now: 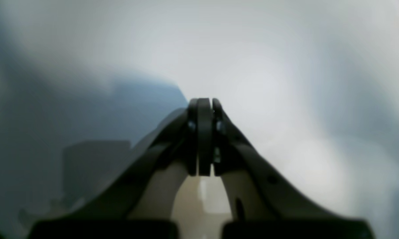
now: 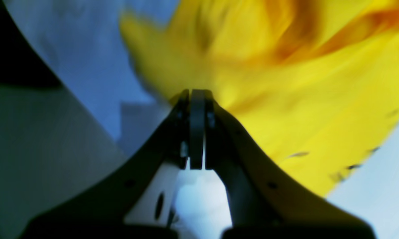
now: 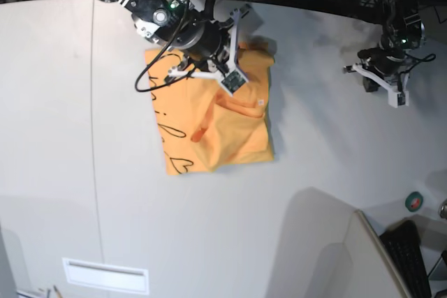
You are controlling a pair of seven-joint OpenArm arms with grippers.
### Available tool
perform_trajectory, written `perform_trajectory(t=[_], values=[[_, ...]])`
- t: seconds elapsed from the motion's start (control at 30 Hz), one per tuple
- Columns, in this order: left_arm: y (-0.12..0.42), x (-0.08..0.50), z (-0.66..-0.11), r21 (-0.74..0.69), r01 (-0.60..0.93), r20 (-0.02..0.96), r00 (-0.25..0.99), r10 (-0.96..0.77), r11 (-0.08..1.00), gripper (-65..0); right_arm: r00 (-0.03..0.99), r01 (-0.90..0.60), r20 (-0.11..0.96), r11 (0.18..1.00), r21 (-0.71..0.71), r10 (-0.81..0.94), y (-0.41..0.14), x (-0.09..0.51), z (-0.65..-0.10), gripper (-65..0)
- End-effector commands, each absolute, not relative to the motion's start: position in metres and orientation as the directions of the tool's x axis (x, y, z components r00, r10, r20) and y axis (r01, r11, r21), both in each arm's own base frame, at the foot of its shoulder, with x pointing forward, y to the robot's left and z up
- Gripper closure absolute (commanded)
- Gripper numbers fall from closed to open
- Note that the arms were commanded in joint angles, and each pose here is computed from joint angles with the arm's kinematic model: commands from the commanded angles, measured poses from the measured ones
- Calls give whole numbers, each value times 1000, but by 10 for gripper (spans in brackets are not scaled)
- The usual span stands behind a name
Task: Layout the t-shirt on the table in an organized manner, then fold the t-shirt properly
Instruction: 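Press and smooth the folded bundle with the right gripper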
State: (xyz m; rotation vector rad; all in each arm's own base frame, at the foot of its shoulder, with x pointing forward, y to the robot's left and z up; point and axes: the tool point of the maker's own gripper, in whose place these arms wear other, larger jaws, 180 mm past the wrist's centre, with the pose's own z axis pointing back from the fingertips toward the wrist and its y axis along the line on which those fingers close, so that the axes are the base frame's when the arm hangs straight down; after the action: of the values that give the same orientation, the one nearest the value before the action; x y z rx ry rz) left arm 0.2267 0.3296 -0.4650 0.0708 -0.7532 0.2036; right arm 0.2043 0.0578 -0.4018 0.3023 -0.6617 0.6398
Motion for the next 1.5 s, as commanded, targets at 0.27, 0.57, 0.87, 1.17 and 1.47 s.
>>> perform_trajectory(t=[0.27, 0.57, 0.87, 1.17, 1.47], values=[[361, 227, -446, 13, -276, 728, 661, 180, 961, 0, 631, -533, 667, 846, 0, 397, 35, 267, -399, 0], [357, 228, -448, 8, -272, 726, 664, 182, 962, 0, 666, -516, 627, 857, -4, 404, 37, 275, -428, 0], [357, 227, -448, 8, -272, 725, 665, 182, 962, 0, 691, -503, 597, 864, -7, 408, 37, 276, -453, 0], [355, 217, -455, 12, -268, 708, 683, 181, 963, 0, 674, -515, 632, 857, 30, 383, 73, 291, -439, 0], [355, 217, -454, 13, -268, 709, 682, 180, 963, 0, 623, -532, 707, 844, 68, 336, 119, 323, -398, 0]])
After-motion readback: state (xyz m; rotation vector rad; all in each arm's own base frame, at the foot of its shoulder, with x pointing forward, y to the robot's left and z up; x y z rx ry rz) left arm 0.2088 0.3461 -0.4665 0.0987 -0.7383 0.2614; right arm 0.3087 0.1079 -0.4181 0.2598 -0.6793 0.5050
